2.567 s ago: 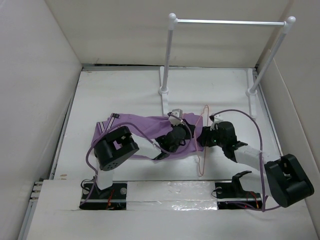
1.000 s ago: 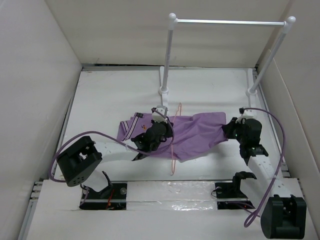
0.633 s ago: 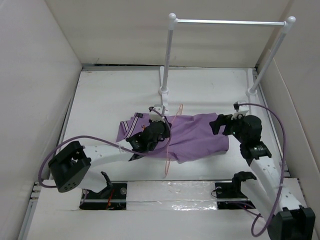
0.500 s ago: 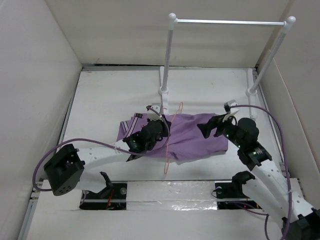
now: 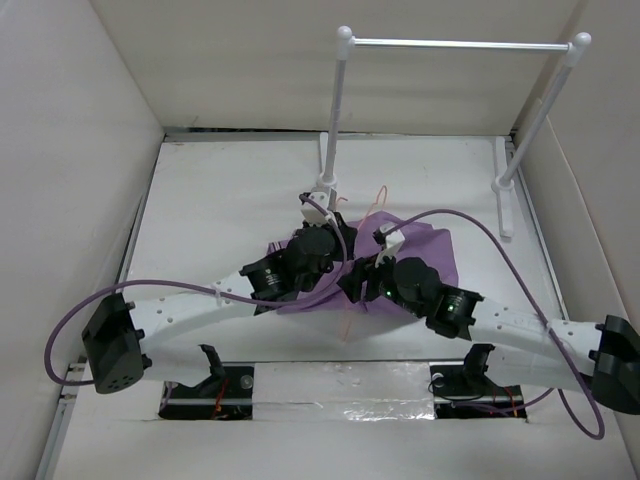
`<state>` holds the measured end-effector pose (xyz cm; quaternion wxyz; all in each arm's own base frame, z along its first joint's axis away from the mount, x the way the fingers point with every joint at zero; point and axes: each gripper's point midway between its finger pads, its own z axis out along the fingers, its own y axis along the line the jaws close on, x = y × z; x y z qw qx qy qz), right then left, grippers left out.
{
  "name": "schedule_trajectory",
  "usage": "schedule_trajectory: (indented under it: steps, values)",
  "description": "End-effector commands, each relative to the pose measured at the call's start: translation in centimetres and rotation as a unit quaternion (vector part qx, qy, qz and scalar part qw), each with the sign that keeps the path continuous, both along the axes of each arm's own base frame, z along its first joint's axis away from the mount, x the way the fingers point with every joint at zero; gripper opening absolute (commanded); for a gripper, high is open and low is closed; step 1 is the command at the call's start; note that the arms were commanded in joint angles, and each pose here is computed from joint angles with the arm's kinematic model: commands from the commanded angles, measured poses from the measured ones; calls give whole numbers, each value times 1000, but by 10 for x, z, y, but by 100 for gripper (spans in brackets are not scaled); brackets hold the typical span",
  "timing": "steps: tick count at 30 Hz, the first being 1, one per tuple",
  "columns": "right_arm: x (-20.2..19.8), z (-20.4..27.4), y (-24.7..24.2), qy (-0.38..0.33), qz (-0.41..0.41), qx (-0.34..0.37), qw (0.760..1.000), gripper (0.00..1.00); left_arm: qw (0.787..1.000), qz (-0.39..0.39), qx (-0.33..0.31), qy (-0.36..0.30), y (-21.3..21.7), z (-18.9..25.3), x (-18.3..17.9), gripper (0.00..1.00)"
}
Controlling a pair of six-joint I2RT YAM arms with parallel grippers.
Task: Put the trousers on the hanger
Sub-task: Place the hanger at the clothesline.
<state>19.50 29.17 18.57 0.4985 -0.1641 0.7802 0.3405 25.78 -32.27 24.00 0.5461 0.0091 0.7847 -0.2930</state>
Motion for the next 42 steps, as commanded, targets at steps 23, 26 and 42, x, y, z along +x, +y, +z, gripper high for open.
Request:
schedule_trajectory:
  steps: [23, 26, 42]
  values:
    - [2, 194, 19, -69, 10, 292, 954, 0, 988, -5, -94, -126, -16, 208, 26, 9]
    - [5, 229, 4, -82, 27, 325, 942, 0, 983, -40, -101, -145, -29, 236, 27, 33]
    - [77, 281, -81, -127, 22, 339, 932, 0, 972, -52, -99, -208, -3, 273, 25, 70]
